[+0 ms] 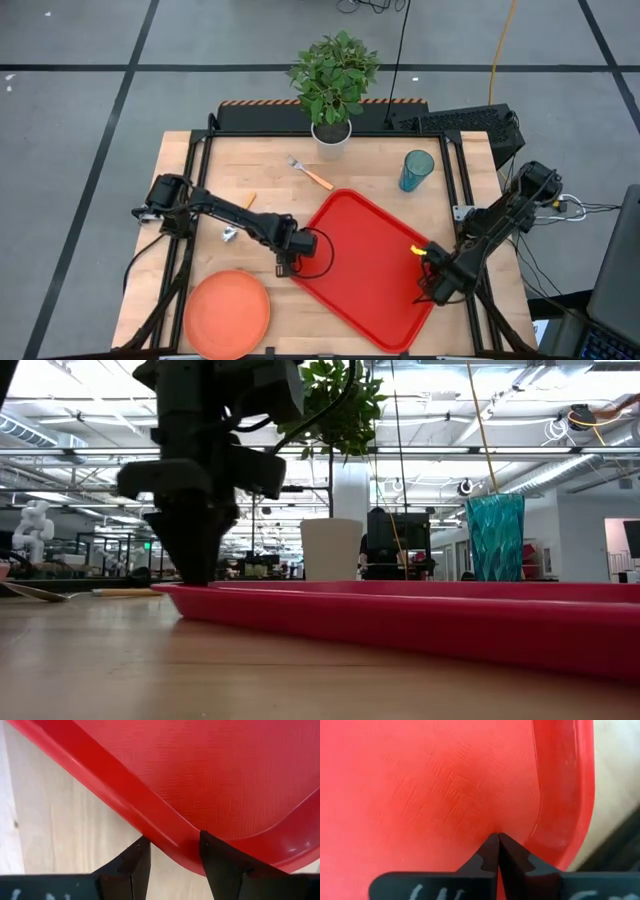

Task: Pick and place plate/cup/fork/spoon on tray
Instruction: Move the red tray to the center of the table

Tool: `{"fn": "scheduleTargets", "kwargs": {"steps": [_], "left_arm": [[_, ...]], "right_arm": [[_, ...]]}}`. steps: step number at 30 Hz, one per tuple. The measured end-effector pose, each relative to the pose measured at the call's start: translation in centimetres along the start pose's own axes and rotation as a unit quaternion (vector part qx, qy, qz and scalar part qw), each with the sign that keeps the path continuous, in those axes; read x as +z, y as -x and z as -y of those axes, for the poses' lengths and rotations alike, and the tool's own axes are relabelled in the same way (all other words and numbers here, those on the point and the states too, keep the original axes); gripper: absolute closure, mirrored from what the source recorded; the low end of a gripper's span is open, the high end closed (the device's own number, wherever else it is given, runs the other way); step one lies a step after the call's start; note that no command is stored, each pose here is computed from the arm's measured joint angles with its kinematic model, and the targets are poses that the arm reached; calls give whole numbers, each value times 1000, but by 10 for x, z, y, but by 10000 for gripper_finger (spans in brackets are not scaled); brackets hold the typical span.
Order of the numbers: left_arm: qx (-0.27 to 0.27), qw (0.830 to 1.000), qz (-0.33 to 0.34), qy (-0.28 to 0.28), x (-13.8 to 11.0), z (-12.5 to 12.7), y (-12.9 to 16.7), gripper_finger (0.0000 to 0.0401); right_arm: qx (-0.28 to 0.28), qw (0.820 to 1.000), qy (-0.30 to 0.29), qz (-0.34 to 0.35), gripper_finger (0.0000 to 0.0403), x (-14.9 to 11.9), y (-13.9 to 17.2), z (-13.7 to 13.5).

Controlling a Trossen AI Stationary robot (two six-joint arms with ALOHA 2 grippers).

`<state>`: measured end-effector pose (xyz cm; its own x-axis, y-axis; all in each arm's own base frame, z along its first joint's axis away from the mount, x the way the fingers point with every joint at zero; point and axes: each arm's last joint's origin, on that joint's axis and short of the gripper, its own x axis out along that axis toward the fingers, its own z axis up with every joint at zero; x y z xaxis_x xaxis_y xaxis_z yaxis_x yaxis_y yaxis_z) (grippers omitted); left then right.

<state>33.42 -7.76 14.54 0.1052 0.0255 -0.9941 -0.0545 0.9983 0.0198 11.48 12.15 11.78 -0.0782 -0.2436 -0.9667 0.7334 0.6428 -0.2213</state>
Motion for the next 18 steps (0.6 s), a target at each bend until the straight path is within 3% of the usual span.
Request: {"fn": "scheduleTargets", "kwargs": {"steps": [18], "left_arm": [[2, 1000, -19, 14, -6, 7, 0, 229]], "right_arm": [[68, 986, 88, 125, 403, 56, 4, -23]]}}
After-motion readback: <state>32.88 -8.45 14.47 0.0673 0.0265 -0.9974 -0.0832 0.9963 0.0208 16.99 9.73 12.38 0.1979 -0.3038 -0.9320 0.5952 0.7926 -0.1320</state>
